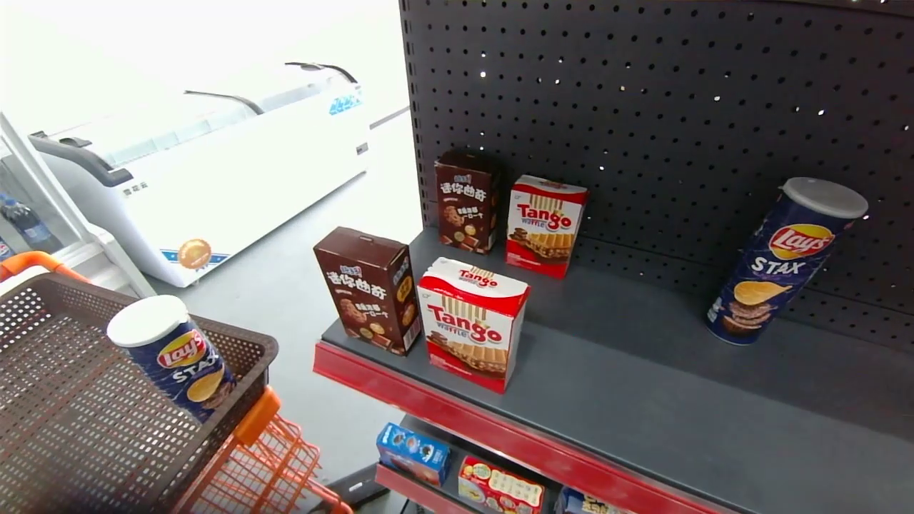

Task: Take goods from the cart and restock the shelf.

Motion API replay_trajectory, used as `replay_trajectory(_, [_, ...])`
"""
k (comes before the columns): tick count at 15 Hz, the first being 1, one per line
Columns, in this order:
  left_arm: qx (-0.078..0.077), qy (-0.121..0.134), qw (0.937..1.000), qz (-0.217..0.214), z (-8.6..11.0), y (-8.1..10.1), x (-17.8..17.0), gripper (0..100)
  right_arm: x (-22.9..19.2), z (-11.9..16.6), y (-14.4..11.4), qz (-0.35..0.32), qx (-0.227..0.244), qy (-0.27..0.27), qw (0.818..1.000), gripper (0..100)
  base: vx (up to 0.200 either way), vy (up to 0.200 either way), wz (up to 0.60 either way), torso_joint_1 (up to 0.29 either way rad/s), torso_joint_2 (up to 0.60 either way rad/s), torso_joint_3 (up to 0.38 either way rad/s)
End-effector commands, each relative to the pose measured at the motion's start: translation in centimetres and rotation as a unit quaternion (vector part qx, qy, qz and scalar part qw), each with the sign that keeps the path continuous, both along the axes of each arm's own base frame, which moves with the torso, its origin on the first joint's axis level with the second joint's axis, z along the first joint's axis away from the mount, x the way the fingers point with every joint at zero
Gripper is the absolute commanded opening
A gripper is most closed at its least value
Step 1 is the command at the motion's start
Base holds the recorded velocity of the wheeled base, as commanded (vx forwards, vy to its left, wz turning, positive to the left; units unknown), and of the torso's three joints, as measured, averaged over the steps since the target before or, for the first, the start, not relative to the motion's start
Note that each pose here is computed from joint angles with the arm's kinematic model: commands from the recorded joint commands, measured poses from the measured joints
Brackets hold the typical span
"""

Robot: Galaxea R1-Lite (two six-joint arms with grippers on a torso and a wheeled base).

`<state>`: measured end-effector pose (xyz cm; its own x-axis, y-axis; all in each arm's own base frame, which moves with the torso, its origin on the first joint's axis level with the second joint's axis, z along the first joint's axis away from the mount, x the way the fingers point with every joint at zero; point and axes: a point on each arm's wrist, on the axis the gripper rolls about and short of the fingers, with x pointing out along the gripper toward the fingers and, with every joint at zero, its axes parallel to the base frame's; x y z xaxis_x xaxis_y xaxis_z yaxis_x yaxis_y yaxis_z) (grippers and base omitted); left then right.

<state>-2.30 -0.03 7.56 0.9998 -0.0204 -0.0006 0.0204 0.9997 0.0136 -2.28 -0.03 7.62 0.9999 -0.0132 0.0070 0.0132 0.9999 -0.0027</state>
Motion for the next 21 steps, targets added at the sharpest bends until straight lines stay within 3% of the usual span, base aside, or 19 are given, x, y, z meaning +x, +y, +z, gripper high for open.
replay_trajectory(1, [0.000,0.000,1.0000,0.000,0.0,0.0,0.0,100,0.0,0.0,0.0,0.000,0.000,0.000,1.000,100,0.000,0.000,0.00,0.000,0.00,0.000])
replay_trajectory(6, [0.000,0.000,1.0000,0.007,0.0,0.0,0.0,100,0.0,0.0,0.0,0.000,0.000,0.000,1.000,100,0.000,0.000,0.00,0.000,0.00,0.000])
replay_trajectory(7, [0.004,-0.013,0.9996,0.025,0.9,0.1,-0.3,100,0.0,0.0,0.0,0.000,0.000,0.000,1.000,100,0.000,0.000,0.00,0.000,0.00,0.000])
replay_trajectory(8, [0.018,-0.008,0.9993,0.031,3.5,0.2,-0.4,100,0.0,0.0,0.0,0.000,0.000,0.000,1.000,100,0.000,0.000,0.00,0.000,0.00,0.000])
replay_trajectory(9, [0.023,0.033,0.9979,0.051,5.7,0.2,0.4,100,0.0,0.0,0.0,0.000,0.000,0.000,1.000,100,0.000,0.000,0.00,0.000,0.00,0.000])
replay_trajectory(10, [0.024,0.042,0.9964,0.070,6.5,0.2,0.7,100,0.0,0.0,0.0,0.000,0.000,0.000,1.000,100,0.000,0.000,0.00,0.000,0.00,0.000])
replay_trajectory(11, [0.028,0.072,0.9926,0.094,7.5,0.4,1.9,100,0.0,0.0,0.0,0.000,0.000,0.000,1.000,100,0.000,0.000,0.00,0.000,0.00,0.000])
replay_trajectory(13, [0.020,0.110,0.9888,0.099,8.3,0.4,3.7,100,0.0,0.0,0.0,0.000,0.000,0.000,1.000,100,0.000,0.000,0.00,0.000,0.00,0.000])
replay_trajectory(15, [-0.016,0.152,0.9846,0.085,9.1,0.4,5.8,100,0.0,0.0,0.0,0.000,0.000,0.000,1.000,100,0.000,0.000,0.00,0.000,0.00,0.000])
replay_trajectory(16, [-0.049,0.195,0.9767,0.076,9.3,0.6,7.8,100,0.0,0.0,0.0,0.000,0.000,0.000,1.000,100,0.000,0.000,0.00,0.000,0.00,0.000])
replay_trajectory(18, [-0.071,0.239,0.9650,0.081,9.2,1.4,9.8,100,0.0,0.0,0.0,0.000,0.000,0.000,1.000,100,0.000,0.000,0.00,0.000,0.00,0.000])
replay_trajectory(19, [-0.074,0.257,0.9595,0.087,9.4,2.2,11.5,100,0.0,0.0,0.0,0.000,0.000,0.000,1.000,100,0.000,0.000,0.00,0.000,0.00,0.000])
replay_trajectory(20, [-0.049,0.262,0.9594,0.091,9.4,3.1,13.6,100,0.0,0.0,0.0,0.000,0.000,0.000,1.000,100,0.000,0.000,0.00,0.000,0.00,0.000])
replay_trajectory(21, [-0.040,0.260,0.9606,0.090,9.3,3.3,14.1,100,0.0,0.0,0.0,0.000,0.000,0.000,1.000,100,0.000,0.000,0.00,0.000,0.00,0.000])
